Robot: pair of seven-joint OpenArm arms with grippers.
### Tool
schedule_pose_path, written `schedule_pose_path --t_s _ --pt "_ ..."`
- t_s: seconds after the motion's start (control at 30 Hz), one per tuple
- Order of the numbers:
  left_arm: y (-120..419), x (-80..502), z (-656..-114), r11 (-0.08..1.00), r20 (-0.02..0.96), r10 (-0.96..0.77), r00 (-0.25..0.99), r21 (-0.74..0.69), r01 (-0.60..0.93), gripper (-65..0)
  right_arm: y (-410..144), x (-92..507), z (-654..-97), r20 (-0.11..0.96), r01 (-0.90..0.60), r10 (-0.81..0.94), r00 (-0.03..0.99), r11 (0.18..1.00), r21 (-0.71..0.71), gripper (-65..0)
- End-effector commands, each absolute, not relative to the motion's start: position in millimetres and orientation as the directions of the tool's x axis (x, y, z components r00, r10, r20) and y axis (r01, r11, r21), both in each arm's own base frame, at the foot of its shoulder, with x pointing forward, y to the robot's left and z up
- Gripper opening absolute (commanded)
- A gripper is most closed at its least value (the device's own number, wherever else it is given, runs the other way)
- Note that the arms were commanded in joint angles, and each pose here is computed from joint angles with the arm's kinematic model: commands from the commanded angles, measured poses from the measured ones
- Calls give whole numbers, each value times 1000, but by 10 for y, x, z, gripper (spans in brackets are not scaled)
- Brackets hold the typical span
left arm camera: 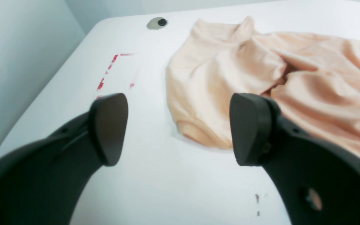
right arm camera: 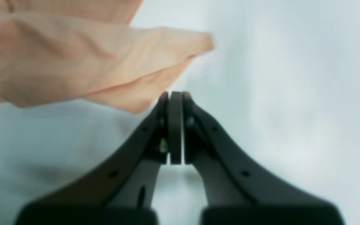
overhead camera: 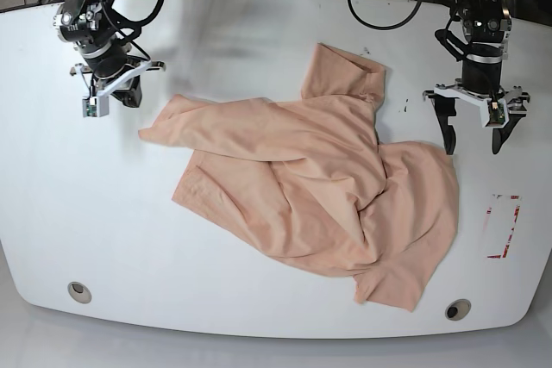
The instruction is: Fold the T-shirt properly
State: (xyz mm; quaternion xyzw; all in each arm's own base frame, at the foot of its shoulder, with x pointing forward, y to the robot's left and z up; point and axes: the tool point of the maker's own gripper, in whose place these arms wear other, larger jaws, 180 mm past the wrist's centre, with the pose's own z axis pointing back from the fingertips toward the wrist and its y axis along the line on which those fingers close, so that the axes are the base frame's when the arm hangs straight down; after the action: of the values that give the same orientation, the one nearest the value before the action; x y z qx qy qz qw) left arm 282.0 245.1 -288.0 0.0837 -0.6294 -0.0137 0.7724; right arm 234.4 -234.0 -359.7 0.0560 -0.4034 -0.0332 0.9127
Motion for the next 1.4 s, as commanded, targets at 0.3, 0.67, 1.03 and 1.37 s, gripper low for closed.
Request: schedule_pose_path --t_s 0.3,0.67,1.03,1.37 --pt "2445 2842 -2742 984 978 -142 155 156 -85 -166 -2320 2480 -3446 775 -8 -112 622 989 149 -650" --pt "2459 2797 -2816 983 973 -143 179 161 -85 -168 -2138 2416 -3557 752 -80 -45 657 988 129 -650" --pt "2417 2813 -2816 984 971 -148 190 165 -73 -173 -1880 2480 -3572 749 -208 40 662 969 132 -650" --pt "2237 2856 -2947 988 958 -137 251 149 -31 -176 -2006 2868 -3500 766 -151 8 643 982 117 -461"
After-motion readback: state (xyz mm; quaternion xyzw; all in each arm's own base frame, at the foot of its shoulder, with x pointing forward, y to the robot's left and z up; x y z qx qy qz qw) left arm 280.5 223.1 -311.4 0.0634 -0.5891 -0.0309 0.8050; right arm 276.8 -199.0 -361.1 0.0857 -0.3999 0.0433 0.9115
